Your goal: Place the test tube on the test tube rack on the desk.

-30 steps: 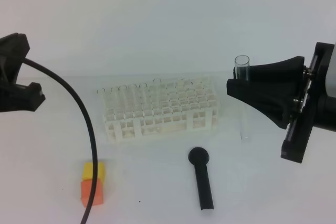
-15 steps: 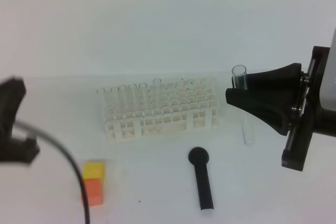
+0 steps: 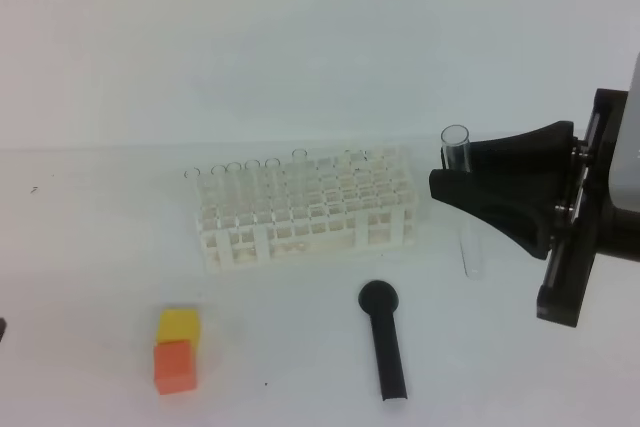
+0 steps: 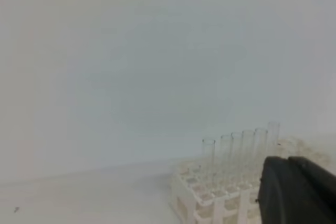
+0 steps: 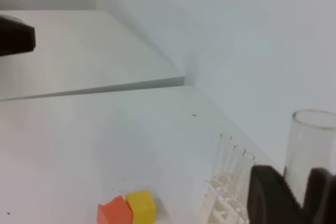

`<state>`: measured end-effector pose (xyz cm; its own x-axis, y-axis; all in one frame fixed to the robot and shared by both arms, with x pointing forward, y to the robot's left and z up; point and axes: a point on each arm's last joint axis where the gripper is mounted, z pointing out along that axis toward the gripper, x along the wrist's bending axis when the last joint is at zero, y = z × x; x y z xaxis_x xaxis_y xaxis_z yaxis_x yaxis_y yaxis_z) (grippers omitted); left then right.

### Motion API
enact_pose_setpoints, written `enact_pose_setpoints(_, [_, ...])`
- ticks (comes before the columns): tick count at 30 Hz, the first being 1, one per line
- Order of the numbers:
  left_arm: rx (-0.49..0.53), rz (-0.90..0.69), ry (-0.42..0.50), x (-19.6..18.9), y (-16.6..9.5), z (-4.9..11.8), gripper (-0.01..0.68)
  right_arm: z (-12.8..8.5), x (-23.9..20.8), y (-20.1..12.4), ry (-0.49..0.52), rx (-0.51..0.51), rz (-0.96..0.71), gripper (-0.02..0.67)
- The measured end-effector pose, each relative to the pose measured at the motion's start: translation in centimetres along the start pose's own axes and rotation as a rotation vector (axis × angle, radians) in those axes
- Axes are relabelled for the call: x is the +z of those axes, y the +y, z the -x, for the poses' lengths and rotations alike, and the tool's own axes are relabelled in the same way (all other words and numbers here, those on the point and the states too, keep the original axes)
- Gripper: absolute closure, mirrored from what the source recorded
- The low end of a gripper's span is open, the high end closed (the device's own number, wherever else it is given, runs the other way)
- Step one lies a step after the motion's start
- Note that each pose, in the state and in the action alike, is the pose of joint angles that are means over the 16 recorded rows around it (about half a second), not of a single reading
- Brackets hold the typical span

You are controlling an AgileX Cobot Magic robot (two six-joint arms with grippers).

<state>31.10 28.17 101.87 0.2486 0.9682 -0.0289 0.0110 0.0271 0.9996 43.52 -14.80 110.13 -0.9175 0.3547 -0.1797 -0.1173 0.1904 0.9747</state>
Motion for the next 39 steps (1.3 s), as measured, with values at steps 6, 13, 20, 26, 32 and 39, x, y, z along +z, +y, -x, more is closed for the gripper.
enact_pose_setpoints(6, [0.000,-0.003,0.004,-0.7,-2.2,-0.1,0.673,0.0,0.0,0.0,0.001,0.000,0.000,0.526])
enact_pose_setpoints(13, [-0.001,0.028,0.006,-1.4,-4.0,-0.2,0.673,0.0,0.0,0.0,0.001,0.001,-0.001,0.526])
enact_pose_setpoints(20, [-0.003,0.070,0.006,-1.8,-4.2,-0.3,0.673,0.0,0.0,-0.1,0.002,0.002,-0.002,0.526])
enact_pose_setpoints(26, [-0.003,0.075,0.005,-1.9,-4.2,-0.3,0.673,0.0,0.0,-0.1,0.002,0.002,-0.002,0.526])
enact_pose_setpoints(32, [-0.003,0.075,0.005,-1.9,-4.2,-0.3,0.673,0.0,0.0,-0.1,0.002,0.005,-0.002,0.526])
enact_pose_setpoints(39, [-0.003,0.075,0.005,-1.9,-4.2,-0.3,0.673,0.0,0.0,-0.1,0.002,0.014,-0.002,0.526])
